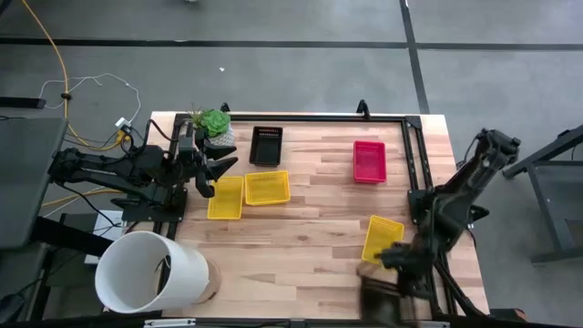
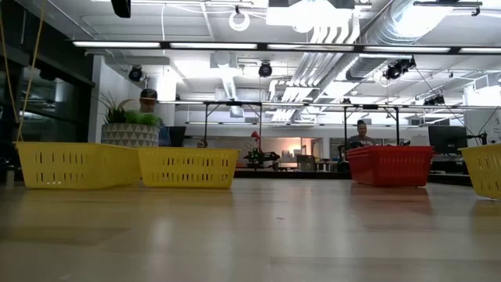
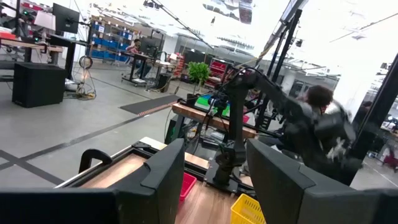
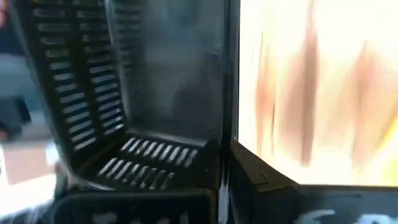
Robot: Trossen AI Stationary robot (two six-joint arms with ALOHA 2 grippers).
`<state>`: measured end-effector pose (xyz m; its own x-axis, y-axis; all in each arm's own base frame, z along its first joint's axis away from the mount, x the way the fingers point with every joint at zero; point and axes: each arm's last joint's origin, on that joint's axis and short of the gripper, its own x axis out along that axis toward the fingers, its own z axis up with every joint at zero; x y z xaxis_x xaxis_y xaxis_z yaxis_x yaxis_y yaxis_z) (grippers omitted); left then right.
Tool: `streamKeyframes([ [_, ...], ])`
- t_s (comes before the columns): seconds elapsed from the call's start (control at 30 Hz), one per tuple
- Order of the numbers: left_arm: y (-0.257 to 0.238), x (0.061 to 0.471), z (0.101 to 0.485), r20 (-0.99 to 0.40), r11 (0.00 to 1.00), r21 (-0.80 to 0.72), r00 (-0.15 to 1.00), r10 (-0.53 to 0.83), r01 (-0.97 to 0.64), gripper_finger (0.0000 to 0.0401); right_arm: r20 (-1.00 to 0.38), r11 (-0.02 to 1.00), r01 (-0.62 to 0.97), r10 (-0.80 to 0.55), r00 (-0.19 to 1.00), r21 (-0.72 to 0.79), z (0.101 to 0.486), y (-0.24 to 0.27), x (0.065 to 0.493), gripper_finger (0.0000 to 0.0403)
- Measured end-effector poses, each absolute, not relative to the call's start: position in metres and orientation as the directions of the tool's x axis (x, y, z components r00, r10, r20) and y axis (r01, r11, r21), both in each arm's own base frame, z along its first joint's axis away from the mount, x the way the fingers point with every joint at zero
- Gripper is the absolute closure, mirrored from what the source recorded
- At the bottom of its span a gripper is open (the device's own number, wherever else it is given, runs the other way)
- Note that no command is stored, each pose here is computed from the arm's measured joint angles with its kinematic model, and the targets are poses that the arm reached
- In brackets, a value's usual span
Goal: Stack baskets by color
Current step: Stack the bottom black bin on top of the black bin
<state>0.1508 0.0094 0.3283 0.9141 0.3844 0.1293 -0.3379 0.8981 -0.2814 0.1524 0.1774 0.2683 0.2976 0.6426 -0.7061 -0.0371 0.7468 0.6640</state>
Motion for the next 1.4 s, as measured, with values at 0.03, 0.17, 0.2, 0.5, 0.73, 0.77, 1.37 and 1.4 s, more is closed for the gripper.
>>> streamKeyframes([
  [0.03, 0.009, 0.151, 0.328, 0.129, 0.898, -0.281, 0.914, 0.384, -0.338, 0.024, -0.694, 0.759, -0.049, 0.617, 0.373, 0.649, 0.279, 0.17, 0.16, 0.0402],
  [0.17, 0.009, 0.151, 0.329, 0.132, 0.898, -0.282, 0.914, 0.384, -0.336, 0.024, -0.663, 0.874, -0.015, 0.38, 0.645, 0.486, 0.311, 0.132, 0.196, 0.0402],
  [0.2, 0.009, 0.151, 0.329, 0.132, 0.898, -0.283, 0.914, 0.384, -0.336, 0.024, -0.651, 0.895, 0.021, 0.307, 0.694, 0.445, 0.316, 0.121, 0.206, 0.0402],
  [0.5, 0.009, 0.151, 0.33, 0.151, 0.905, -0.287, 0.918, 0.367, -0.314, 0.024, -0.629, 0.711, 0.515, -0.131, 0.767, 0.479, 0.295, 0.019, 0.287, 0.0402],
  [0.73, 0.008, 0.147, 0.347, 0.319, 0.93, -0.271, 0.889, 0.33, -0.248, 0.024, -0.57, 0.53, 0.559, -0.163, 0.805, 0.638, 0.263, -0.039, 0.344, 0.0403],
  [0.77, 0.008, 0.146, 0.349, 0.339, 0.934, -0.26, 0.883, 0.325, -0.244, 0.024, -0.567, 0.52, 0.566, -0.178, 0.805, 0.64, 0.262, -0.045, 0.352, 0.0403],
  [1.37, 0.008, 0.145, 0.352, 0.365, 0.937, -0.247, 0.873, 0.325, -0.245, 0.024, -0.738, 0.302, 0.776, -0.254, 0.625, 0.554, 0.21, -0.116, 0.459, 0.0403],
  [1.4, 0.008, 0.145, 0.352, 0.365, 0.937, -0.247, 0.873, 0.324, -0.245, 0.024, -0.745, 0.289, 0.785, -0.259, 0.615, 0.547, 0.208, -0.117, 0.458, 0.0403],
])
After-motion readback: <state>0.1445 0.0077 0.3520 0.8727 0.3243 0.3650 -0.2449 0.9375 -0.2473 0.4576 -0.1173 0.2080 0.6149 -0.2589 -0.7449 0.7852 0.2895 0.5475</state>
